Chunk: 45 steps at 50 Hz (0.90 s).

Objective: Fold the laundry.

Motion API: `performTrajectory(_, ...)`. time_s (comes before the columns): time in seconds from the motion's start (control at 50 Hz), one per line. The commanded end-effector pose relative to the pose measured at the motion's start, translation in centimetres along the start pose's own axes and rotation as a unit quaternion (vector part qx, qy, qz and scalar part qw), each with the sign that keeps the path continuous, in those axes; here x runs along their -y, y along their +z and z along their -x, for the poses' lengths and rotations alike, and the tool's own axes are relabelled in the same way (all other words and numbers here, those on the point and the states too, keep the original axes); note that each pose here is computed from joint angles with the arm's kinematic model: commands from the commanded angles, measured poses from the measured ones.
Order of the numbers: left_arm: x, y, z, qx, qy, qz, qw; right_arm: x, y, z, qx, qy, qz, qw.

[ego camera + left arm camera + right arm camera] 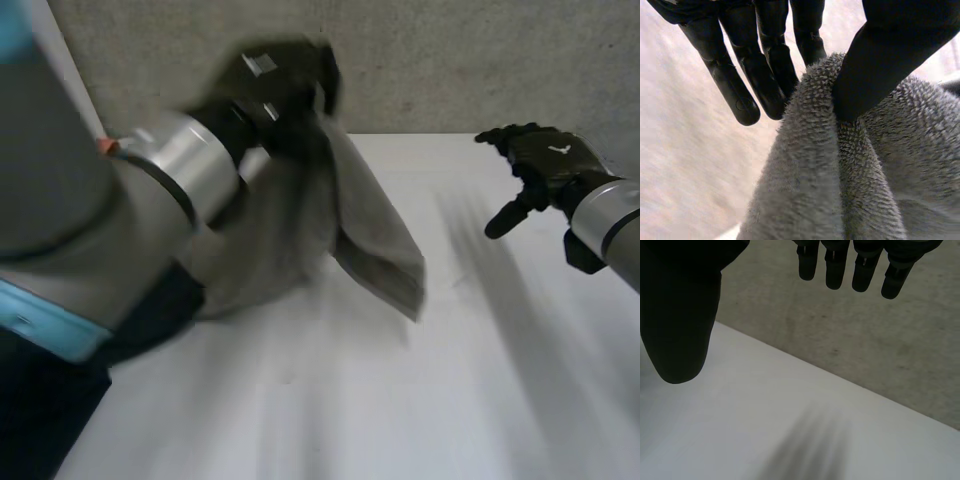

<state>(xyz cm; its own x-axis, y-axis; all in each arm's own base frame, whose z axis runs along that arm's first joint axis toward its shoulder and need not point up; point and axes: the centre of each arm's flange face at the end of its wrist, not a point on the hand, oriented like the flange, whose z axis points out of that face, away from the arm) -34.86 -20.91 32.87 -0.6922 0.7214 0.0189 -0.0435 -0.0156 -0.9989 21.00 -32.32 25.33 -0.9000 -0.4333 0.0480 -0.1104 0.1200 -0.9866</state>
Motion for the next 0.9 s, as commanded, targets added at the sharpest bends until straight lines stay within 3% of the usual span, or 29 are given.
performTrajectory(0.02,-8.8,0.5,-4.2,-0.059,-0.038,0.112,0.991,-0.7,0.7,-1.3,-0.015,0.001,0.008,1.0)
performTrajectory(0.14,-11.5,0.1,-3.9,-0.051,-0.029,0.17,0.984,-1.7,0.9,-0.7,-0.006,-0.004,0.025,1.0)
performTrajectory(0.32,-6.3,-2.0,2.7,0.044,0.006,0.116,0.992,-2.1,0.2,2.3,0.059,-0.038,0.038,0.997)
performTrajectory(0.42,-6.5,-4.0,5.8,0.091,0.045,0.129,0.986,-1.5,-1.7,4.8,0.11,-0.08,0.052,0.989)
performTrajectory(0.52,-10.1,-6.4,9.3,0.126,0.119,0.215,0.961,-2.0,-4.4,8.3,0.176,-0.148,0.085,0.97)
performTrajectory(0.64,-13.9,-8.5,11.7,0.141,0.158,0.293,0.932,-3.5,-6.6,11.9,0.232,-0.182,0.099,0.95)
performTrajectory(0.72,-15.4,-8.3,13.9,0.164,0.179,0.29,0.926,-5.2,-6.7,14.1,0.243,-0.176,0.093,0.949)
performTrajectory(0.84,-17.2,-7.2,16.9,0.199,0.203,0.271,0.92,-8.2,-5.3,15.6,0.203,-0.18,0.085,0.959)
performTrajectory(0.9,-18.6,-7.1,18.5,0.216,0.218,0.291,0.906,-9.3,-4.6,15.5,0.181,-0.183,0.083,0.963)
